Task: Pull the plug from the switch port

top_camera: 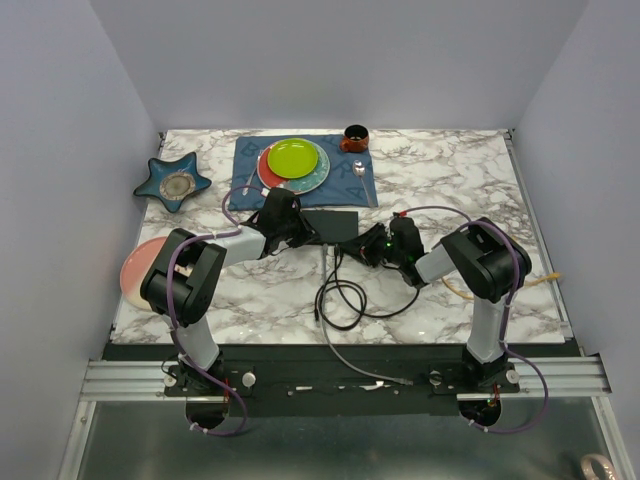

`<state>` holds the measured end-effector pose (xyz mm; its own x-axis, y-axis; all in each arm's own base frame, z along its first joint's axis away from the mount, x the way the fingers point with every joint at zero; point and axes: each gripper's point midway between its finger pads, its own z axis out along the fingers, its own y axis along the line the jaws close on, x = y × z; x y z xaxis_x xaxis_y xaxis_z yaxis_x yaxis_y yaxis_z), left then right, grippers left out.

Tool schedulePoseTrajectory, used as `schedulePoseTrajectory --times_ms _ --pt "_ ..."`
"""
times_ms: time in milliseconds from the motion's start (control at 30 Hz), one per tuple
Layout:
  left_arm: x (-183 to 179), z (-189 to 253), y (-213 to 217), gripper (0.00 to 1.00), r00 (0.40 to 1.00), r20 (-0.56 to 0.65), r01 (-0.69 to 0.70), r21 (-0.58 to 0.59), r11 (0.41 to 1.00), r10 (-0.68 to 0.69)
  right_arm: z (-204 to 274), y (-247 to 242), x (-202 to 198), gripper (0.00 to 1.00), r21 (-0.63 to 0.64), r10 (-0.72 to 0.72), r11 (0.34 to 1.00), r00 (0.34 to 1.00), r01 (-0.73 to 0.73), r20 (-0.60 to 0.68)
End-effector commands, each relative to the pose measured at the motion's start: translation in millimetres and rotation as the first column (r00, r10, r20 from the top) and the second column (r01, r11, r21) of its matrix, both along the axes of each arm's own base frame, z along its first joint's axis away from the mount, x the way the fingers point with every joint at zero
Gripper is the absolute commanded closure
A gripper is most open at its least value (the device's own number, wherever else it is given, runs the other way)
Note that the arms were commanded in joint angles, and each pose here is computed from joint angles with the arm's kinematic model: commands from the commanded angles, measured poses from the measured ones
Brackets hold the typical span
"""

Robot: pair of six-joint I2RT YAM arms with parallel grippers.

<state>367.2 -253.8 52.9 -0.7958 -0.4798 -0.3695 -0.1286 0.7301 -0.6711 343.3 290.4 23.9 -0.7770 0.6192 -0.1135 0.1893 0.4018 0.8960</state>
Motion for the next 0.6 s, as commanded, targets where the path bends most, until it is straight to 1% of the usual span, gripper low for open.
schedulePoseTrajectory --times_ms 0,33,167,400,567 --pt "-11.9 -7.3 3.6 0.87 0.999 -0.033 0.013 0.013 1.000 -0.013 -26.7 -10.1 -10.8 0.71 -0.031 -0.039 0.999 0.996 0.036 -0.075" --pt "-11.9 -7.3 3.7 0.87 0.999 -0.033 0.014 0.014 1.000 -0.014 -19.5 -8.1 -7.6 0.71 0.001 -0.047 0.999 0.997 0.047 -0.056" --pt "-12.2 -6.0 4.1 0.87 0.999 -0.030 0.012 0.012 1.000 -0.012 -15.4 -7.2 -6.3 0.67 0.021 -0.055 0.998 0.997 0.057 -0.059" --pt "-12.6 -6.0 3.5 0.87 0.999 -0.030 0.014 0.012 1.000 -0.013 -11.6 -7.5 -2.4 0.67 0.030 -0.071 0.997 0.995 0.073 -0.065" --pt "-13.7 -5.9 4.2 0.87 0.999 -0.029 0.016 0.014 1.000 -0.015 -16.6 -9.0 -2.9 0.69 0.049 -0.090 0.994 0.991 0.095 -0.099"
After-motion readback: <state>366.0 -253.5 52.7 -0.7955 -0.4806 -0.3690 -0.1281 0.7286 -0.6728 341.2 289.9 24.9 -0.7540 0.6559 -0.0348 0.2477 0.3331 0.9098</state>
